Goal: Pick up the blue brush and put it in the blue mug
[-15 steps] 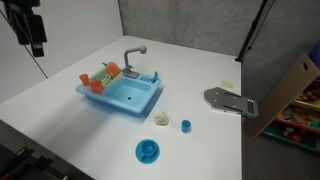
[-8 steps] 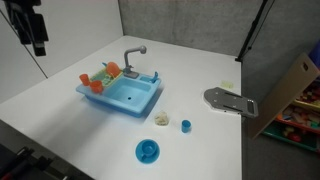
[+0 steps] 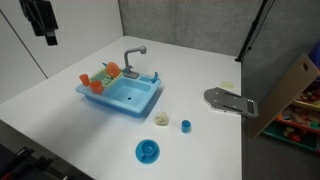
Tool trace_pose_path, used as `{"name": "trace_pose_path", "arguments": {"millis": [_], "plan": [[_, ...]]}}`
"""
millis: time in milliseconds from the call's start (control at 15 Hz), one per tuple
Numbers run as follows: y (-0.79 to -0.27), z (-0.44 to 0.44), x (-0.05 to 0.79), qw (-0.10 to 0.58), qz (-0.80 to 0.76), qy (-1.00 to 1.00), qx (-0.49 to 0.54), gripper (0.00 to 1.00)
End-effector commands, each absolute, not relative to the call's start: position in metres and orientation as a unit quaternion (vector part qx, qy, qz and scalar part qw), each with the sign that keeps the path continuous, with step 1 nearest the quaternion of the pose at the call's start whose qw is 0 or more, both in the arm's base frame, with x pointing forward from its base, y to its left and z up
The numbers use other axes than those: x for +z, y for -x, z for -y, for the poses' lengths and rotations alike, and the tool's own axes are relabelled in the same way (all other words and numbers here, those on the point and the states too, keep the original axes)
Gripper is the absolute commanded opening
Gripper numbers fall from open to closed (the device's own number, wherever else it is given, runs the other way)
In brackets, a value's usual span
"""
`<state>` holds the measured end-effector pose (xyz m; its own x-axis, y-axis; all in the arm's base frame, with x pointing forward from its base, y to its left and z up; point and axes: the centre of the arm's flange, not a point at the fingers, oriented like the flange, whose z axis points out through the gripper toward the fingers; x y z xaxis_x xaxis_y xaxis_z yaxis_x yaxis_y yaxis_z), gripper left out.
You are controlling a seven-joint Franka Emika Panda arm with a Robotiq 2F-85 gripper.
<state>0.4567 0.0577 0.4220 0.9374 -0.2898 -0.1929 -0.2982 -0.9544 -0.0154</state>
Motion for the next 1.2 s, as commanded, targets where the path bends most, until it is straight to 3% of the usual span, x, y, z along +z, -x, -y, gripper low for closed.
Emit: {"name": "trace_pose_path", "arguments": {"millis": [0,1133], "plan": [[-0.488,-0.052,0.433,0.013,-0.180,0.980,0.084,1.00],[-0.571,0.041,0.368,-0.052,-0.265,0.963,-0.008,1.00]]}}
